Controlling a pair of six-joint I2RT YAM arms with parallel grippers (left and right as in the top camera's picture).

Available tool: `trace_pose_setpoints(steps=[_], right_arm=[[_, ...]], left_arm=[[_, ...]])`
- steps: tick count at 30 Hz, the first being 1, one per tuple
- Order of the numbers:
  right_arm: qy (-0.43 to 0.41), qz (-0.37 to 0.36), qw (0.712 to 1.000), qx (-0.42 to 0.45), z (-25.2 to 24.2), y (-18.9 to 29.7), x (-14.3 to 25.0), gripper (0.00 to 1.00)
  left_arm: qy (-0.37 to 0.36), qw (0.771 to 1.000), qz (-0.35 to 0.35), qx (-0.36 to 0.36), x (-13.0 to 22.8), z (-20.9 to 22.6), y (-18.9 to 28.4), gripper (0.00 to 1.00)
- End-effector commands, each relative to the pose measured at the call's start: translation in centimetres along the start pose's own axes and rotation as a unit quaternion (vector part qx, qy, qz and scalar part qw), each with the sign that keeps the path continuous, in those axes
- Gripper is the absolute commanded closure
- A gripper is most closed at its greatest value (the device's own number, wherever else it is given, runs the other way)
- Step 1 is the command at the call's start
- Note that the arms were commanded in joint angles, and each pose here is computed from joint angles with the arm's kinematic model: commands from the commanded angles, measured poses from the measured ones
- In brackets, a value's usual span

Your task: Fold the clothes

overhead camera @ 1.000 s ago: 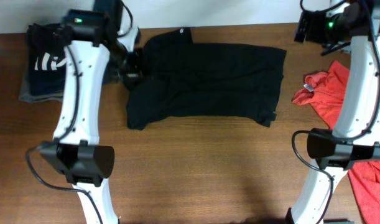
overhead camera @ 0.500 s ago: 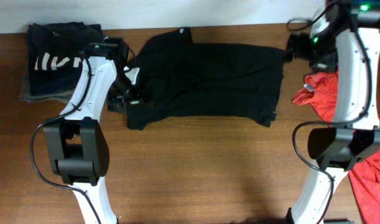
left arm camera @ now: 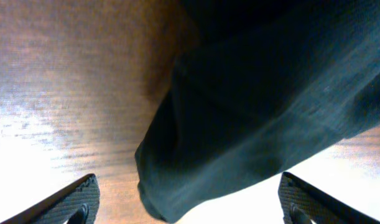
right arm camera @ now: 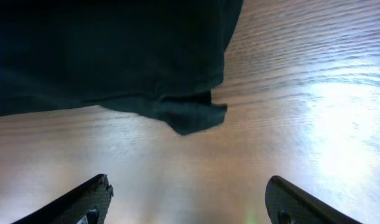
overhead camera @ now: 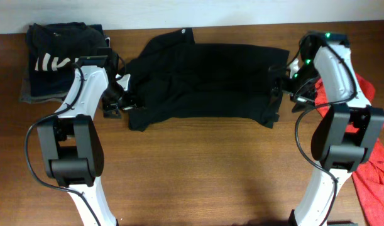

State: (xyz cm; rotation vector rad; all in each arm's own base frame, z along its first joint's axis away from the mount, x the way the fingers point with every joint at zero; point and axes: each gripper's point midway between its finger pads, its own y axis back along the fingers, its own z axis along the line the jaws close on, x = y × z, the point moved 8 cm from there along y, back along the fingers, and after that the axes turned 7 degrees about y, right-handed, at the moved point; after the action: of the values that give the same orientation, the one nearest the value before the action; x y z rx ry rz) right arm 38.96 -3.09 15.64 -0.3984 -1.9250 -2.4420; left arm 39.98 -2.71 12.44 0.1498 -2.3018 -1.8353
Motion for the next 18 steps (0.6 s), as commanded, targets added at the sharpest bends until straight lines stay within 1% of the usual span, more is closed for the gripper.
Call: trace_pose_setpoints(steps=[1, 8, 9, 11, 13, 15, 16, 17, 18], right_arm=[[-0.001, 0.007, 1.0, -0.01, -0.4, -1.6, 0.4, 0.18], [0.003, -0.001, 1.0, -0.015, -0.7, -4.3, 0.1, 0.22], [0.005, -0.003, 1.0, -0.015, -0.7, -4.6, 0.0, 0.24], [0.006, -0.008, 1.0, -0.015, -0.9, -5.3, -0.1, 0.29], [0.006, -0.01, 1.0, -0.015, -1.0, -5.8, -0.2, 0.34], [0.006, -0.011, 1.0, -0.015, -1.1, -6.2, -0.2, 0.41], [0.006, -0.012, 1.0, -0.015, -1.1, -6.3, -0.2, 0.45], [0.006, -0.012, 1.0, -0.015, -1.1, -6.3, -0.2, 0.52], [0.006, -0.012, 1.0, -0.015, -1.1, -6.3, -0.2, 0.56]], left_arm=[[-0.002, 1.0, -0.002, 0.006, -0.1, -0.1, -0.3, 0.11], [-0.006, 1.0, -0.013, 0.009, -0.5, -0.1, -0.7, 0.11], [-0.006, 1.0, -0.015, 0.01, -0.5, -0.2, -0.8, 0.16], [-0.008, 1.0, -0.017, 0.015, -0.6, -0.3, -0.9, 0.19], [-0.008, 1.0, -0.018, 0.015, -0.6, -0.3, -1.0, 0.2], [-0.007, 1.0, -0.016, 0.015, -0.5, -0.2, -1.1, 0.23], [-0.007, 1.0, -0.015, 0.015, -0.5, -0.2, -1.2, 0.25], [-0.007, 1.0, -0.014, 0.014, -0.5, -0.2, -1.2, 0.3], [-0.007, 1.0, -0.013, 0.014, -0.4, -0.2, -1.2, 0.35]])
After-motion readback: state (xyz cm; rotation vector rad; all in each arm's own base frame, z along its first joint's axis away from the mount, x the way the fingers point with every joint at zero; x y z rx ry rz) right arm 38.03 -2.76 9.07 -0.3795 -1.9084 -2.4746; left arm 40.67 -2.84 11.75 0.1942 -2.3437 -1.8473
